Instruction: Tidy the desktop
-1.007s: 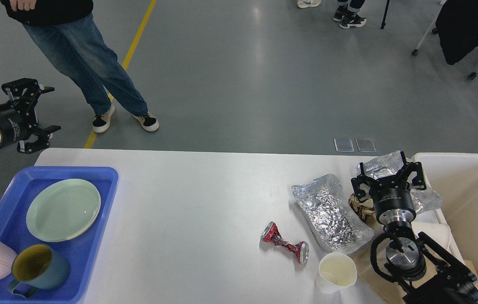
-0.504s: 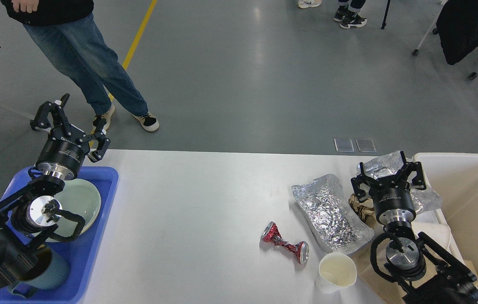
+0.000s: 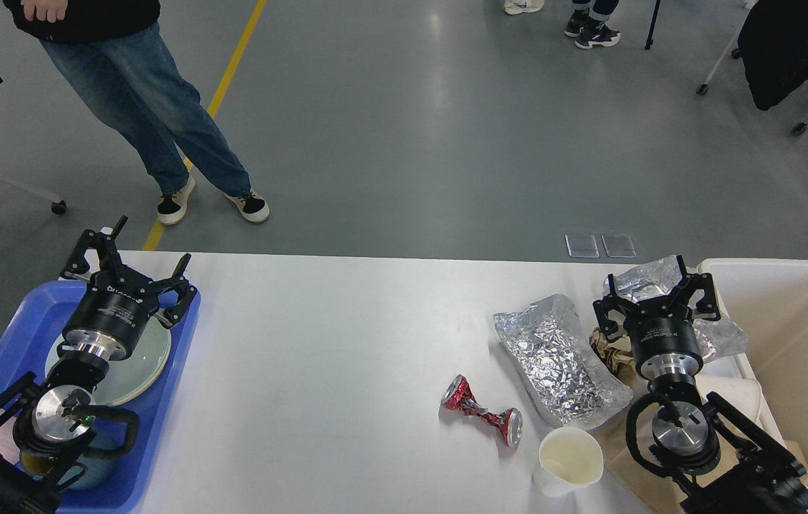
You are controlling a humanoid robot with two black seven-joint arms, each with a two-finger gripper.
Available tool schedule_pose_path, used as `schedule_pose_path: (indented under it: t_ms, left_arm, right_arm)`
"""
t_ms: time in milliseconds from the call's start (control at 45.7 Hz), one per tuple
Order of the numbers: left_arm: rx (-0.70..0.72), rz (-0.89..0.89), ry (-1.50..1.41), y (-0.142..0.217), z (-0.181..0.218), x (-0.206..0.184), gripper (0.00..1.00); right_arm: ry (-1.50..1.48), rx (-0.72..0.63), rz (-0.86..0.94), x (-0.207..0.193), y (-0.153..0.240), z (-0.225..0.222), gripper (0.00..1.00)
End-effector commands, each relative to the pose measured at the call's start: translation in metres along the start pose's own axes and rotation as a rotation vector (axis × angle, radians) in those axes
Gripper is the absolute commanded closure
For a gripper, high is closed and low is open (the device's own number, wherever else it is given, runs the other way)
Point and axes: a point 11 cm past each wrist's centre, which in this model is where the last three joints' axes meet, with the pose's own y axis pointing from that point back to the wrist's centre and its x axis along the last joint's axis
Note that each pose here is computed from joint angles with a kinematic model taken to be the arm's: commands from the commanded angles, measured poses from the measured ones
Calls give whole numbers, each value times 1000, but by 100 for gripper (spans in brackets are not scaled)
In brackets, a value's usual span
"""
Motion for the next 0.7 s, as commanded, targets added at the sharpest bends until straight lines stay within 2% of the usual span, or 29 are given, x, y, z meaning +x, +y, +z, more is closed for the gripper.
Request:
schedule_pose_path:
  t_ms: [0,219,679]
  left_arm:
    - [17,-27,23,11,-7,6,4]
    - [-50,-51,61,13,9,7,4]
    - [-75,-44,39,8,27,11,4]
  right_arm:
    - [0,0,0,0,0,0,0]
    - [0,-1,2,1,1,0,0]
    - [0,-1,2,1,1,0,0]
